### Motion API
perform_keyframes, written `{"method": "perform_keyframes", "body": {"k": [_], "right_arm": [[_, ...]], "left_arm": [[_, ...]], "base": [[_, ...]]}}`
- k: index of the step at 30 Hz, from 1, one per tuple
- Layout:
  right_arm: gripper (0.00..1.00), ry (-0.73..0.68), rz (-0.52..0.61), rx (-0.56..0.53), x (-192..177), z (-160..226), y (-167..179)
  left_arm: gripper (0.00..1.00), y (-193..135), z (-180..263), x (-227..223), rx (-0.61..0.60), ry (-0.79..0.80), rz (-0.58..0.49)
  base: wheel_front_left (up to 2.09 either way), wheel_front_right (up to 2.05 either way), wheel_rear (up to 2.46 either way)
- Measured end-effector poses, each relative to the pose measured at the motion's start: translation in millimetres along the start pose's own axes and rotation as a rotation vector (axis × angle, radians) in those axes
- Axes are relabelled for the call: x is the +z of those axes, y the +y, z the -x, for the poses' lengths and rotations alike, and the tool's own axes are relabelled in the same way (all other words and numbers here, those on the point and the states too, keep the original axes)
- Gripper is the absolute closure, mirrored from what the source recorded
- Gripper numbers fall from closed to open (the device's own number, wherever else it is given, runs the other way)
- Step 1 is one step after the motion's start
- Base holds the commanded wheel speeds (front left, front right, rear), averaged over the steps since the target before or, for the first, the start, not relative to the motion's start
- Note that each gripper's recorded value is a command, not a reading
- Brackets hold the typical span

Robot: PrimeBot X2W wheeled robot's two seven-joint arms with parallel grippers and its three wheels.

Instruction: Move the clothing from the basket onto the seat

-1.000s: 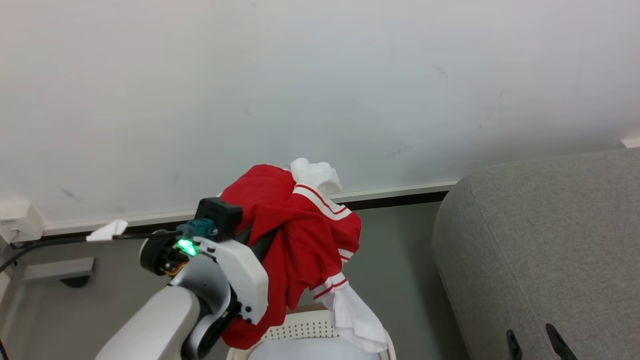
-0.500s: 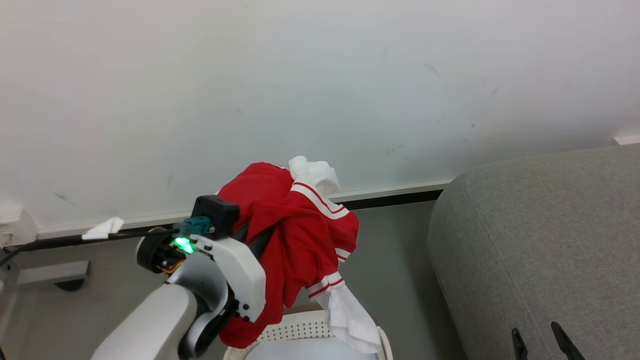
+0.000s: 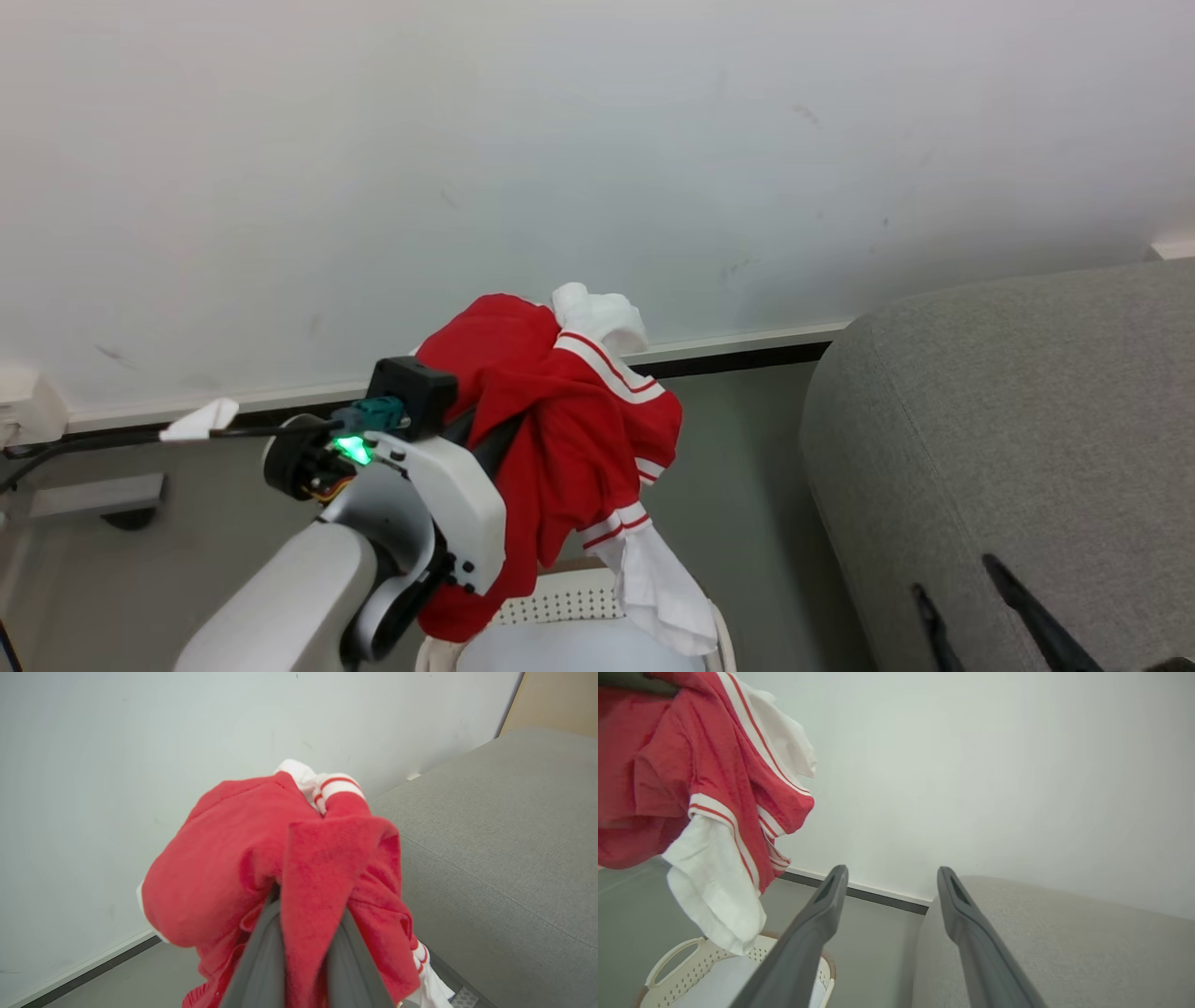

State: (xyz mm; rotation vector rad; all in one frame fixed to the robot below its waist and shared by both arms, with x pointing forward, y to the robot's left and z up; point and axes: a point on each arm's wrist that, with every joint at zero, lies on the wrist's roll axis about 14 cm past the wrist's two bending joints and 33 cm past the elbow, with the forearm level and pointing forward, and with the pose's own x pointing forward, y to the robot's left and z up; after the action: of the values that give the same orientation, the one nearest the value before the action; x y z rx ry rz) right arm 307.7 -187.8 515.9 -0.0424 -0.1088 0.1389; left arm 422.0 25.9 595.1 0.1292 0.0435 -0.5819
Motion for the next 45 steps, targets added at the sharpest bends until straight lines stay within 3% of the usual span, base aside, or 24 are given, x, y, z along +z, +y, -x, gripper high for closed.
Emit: {"method": "perform_keyframes", "body": {"k": [12, 20, 35, 45], "right_arm": [[0.00, -0.019, 0.112, 0.427, 11, -48, 84], [0.00, -0.024, 0.158, 0.615, 17, -76, 136], [0.00, -0.016, 0.333, 0.790, 21, -120, 184], [0.00, -0.026, 0.310, 0.795, 28, -123, 197]], "left_arm": [[1.00, -6, -1, 7, -0.024, -0.019, -0.001], [1.00, -14, 1, 13, -0.051, -0.030, -0.016], [1.00, -33, 5, 16, -0.107, -0.027, -0.026], [1.00, -41, 9, 18, -0.127, -0.024, -0.027]], "base": [[0.00, 0.00, 0.00], [0.00, 0.00, 0.00], [0.00, 0.00, 0.00], [0.00, 0.00, 0.00]]}}
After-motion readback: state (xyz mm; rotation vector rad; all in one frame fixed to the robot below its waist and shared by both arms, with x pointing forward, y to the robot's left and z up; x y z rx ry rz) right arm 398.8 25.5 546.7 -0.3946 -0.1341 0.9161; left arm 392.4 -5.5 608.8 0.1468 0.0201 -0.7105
